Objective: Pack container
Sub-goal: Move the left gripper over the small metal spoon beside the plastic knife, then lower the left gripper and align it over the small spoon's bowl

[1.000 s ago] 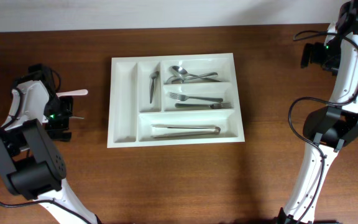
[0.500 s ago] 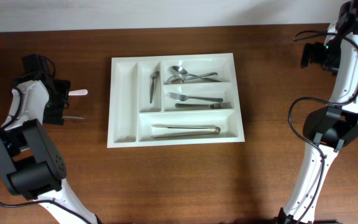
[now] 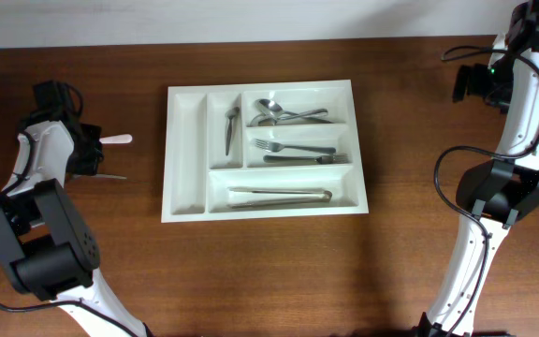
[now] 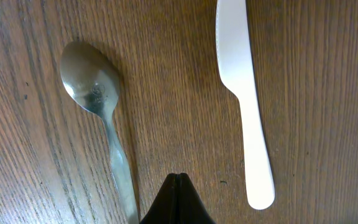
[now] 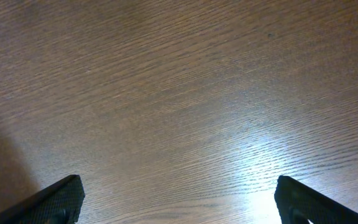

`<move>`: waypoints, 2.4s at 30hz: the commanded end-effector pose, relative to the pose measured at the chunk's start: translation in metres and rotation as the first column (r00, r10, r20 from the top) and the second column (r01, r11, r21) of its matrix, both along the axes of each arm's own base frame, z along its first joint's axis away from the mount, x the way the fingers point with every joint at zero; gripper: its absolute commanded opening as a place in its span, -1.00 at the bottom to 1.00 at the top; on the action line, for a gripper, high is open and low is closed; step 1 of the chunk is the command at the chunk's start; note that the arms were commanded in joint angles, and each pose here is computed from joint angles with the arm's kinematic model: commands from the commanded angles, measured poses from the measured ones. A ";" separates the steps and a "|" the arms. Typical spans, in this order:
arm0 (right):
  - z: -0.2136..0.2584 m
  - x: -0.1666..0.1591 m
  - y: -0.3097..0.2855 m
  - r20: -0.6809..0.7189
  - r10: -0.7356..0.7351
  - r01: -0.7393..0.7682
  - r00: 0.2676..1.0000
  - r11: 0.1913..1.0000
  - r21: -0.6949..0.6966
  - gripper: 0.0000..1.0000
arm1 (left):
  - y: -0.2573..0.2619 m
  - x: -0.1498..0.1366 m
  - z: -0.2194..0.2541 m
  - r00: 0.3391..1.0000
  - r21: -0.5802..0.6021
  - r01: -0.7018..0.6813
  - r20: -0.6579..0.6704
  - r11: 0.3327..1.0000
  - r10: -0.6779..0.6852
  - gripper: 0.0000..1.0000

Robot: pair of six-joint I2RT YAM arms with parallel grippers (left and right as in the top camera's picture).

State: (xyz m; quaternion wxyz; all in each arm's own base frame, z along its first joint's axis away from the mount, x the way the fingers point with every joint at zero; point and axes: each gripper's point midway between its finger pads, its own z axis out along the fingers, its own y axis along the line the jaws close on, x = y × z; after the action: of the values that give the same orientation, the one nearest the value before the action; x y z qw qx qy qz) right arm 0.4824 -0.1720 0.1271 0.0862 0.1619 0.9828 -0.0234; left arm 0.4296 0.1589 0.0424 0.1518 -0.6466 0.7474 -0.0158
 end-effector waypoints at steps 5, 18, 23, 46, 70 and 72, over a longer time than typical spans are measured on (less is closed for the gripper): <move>0.010 -0.001 0.000 0.021 0.005 -0.005 1.000 1.000 0.001 0.98 | 0.006 0.002 -0.003 1.000 0.009 -0.006 -0.002 1.000 0.006 -0.96; 0.010 -0.001 0.000 0.021 0.005 -0.005 1.000 1.000 0.001 0.98 | 0.005 0.001 -0.021 1.000 -0.006 -0.004 -0.030 1.000 0.004 -0.96; 0.010 -0.001 0.000 0.021 0.005 -0.005 1.000 1.000 0.001 0.98 | 0.008 0.000 -0.021 0.999 0.009 -0.008 -0.035 1.000 0.009 -0.96; 0.010 -0.001 0.000 0.021 0.005 -0.005 1.000 1.000 0.001 0.98 | 0.017 -0.003 -0.023 0.998 0.057 -0.025 -0.055 0.998 0.028 -0.96; 0.010 -0.001 0.000 0.021 0.005 -0.005 1.000 1.000 0.001 0.98 | 0.023 -0.006 -0.023 0.997 0.065 -0.037 -0.059 0.997 0.040 -0.96; 0.010 -0.001 0.000 0.021 0.005 -0.005 1.000 1.000 0.001 0.98 | 0.024 -0.006 -0.023 0.997 0.071 -0.037 -0.059 0.997 0.042 -0.96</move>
State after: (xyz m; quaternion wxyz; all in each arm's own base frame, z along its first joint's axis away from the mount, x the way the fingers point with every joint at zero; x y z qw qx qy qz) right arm 0.4824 -0.1720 0.1271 0.0862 0.1617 0.9828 -0.0234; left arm 0.4240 0.1742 0.0196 0.1458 -0.6544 0.7417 0.0195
